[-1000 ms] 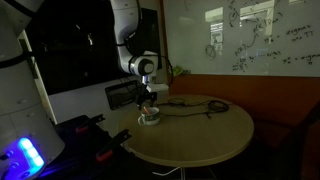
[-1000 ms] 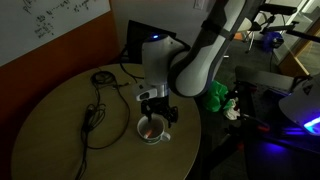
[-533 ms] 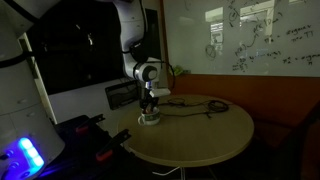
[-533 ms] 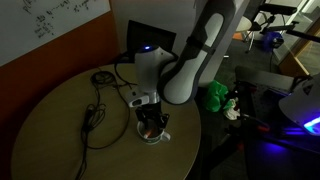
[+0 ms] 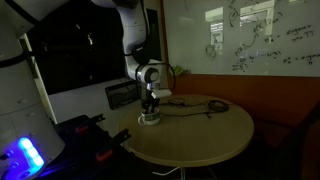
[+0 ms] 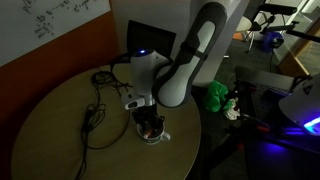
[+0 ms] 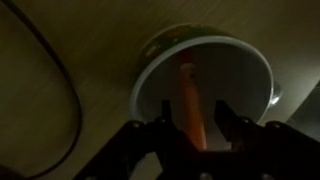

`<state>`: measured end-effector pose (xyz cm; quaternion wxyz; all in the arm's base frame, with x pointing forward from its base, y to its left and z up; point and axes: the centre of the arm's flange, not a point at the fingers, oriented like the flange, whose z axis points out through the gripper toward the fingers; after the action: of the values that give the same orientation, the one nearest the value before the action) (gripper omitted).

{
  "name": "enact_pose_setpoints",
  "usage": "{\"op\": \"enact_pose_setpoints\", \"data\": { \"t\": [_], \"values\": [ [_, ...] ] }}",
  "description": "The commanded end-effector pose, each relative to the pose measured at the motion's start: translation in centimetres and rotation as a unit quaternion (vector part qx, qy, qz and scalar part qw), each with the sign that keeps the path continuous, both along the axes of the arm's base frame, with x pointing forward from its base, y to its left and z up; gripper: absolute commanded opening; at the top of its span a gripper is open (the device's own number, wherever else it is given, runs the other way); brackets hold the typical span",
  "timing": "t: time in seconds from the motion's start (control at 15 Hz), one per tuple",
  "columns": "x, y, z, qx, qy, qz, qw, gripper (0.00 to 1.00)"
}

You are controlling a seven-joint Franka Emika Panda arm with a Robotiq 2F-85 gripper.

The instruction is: Pick the marker from the cup and put it on the table

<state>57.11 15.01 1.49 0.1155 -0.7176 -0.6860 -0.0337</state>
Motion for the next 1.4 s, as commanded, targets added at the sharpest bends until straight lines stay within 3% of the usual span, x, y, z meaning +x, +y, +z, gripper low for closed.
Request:
{"op": "enact_pose_setpoints", "data": {
  "t": [0.0, 0.13, 0.2, 0.67, 0.87, 1.13, 1.33],
  "values": [
    [0.4, 0.4, -0.2, 0.002, 0.011, 0.012, 0.9999, 0.19],
    [0.2, 0.5, 0.0, 0.008, 0.013, 0.012, 0.9998, 0.03],
    [0.1, 0.5, 0.3, 0.011, 0.013, 0.013, 0.9998, 0.0],
    [-0.9, -0.5, 5.9, 0.057, 0.019, 0.015, 0.9981, 0.05],
    [-1.5, -1.5, 9.1, 0.055, 0.021, 0.017, 0.9981, 0.05],
    [-1.9, -3.0, 11.8, 0.027, 0.019, -0.002, 0.9994, 0.05],
    [-1.4, -4.7, 11.9, -0.03, 0.022, -0.016, 0.9992, 0.05]
  ]
}}
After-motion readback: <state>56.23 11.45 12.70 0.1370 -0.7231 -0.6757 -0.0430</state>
